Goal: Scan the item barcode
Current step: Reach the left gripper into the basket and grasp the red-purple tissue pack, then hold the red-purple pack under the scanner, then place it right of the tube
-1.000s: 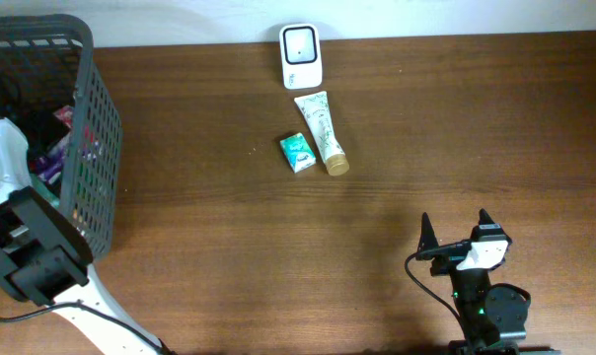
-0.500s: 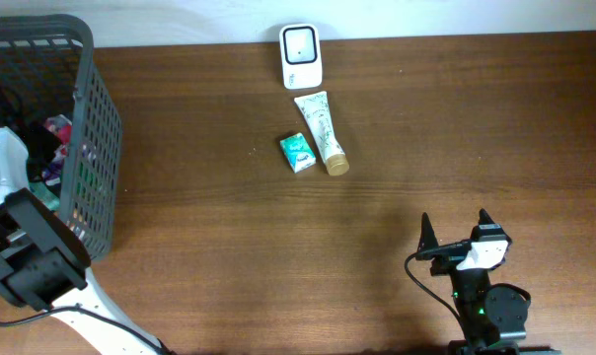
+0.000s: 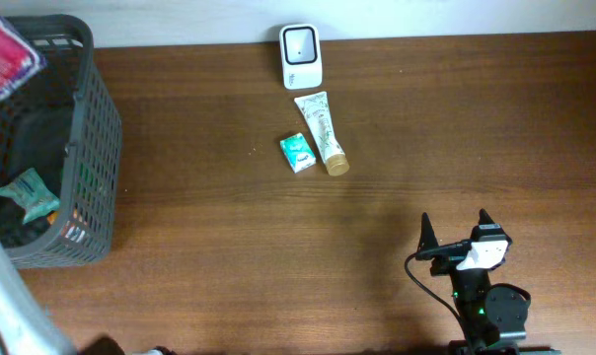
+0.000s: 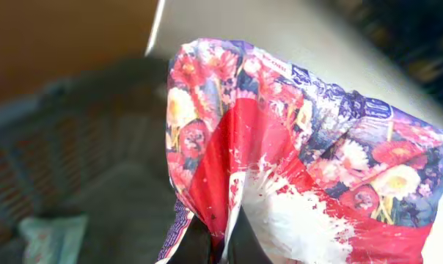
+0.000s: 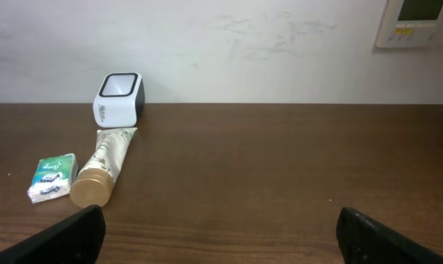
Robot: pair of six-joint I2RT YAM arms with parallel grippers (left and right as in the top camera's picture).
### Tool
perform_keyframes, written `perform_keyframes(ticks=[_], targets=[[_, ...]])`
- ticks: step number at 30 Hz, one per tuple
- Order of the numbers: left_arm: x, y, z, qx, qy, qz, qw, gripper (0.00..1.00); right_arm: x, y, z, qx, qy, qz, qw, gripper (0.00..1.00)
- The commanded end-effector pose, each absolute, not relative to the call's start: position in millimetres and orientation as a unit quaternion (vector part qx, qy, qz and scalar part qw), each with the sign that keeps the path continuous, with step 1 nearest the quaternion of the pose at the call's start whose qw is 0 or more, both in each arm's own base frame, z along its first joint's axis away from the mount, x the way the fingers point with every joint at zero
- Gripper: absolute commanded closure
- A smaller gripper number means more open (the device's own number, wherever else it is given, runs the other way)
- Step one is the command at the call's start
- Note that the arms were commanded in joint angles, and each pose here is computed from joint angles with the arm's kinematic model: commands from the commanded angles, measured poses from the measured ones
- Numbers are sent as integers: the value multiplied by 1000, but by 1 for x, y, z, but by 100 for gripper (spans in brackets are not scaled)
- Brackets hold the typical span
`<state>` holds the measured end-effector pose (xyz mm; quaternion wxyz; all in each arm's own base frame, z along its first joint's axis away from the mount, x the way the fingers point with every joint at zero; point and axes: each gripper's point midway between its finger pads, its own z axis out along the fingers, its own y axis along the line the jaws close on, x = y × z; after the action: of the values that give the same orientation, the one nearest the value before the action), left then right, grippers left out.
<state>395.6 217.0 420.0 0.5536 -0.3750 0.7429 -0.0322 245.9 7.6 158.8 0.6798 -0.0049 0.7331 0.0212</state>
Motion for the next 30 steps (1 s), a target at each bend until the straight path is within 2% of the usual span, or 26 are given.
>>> perform_keyframes(ticks=[1, 5, 9, 11, 14, 21, 24, 26, 30], targets=[[386, 136, 488, -267, 727, -150, 614, 100, 246, 8, 156, -3, 734, 22, 678, 1], [401, 27, 505, -136, 741, -257, 605, 100, 246, 8, 156, -3, 734, 22, 678, 1], [427, -83, 472, -54, 777, -325, 536, 100, 246, 8, 156, -3, 734, 22, 678, 2], [438, -118, 450, -38, 793, -333, 509, 100, 246, 8, 156, -3, 734, 22, 678, 1], [462, -172, 398, -34, 827, -315, 465, 100, 246, 8, 156, -3, 734, 22, 678, 1], [489, -268, 288, -156, 863, -336, 343, 100, 246, 8, 156, -3, 734, 22, 678, 1], [498, -306, 250, -139, 871, -340, 328, 100, 246, 8, 156, -3, 734, 22, 678, 1], [500, -337, 206, -124, 882, -335, 307, 100, 246, 8, 156, -3, 734, 22, 678, 1], [500, -357, 144, -123, 902, -288, 297, 100, 246, 8, 156, -3, 734, 22, 678, 2]])
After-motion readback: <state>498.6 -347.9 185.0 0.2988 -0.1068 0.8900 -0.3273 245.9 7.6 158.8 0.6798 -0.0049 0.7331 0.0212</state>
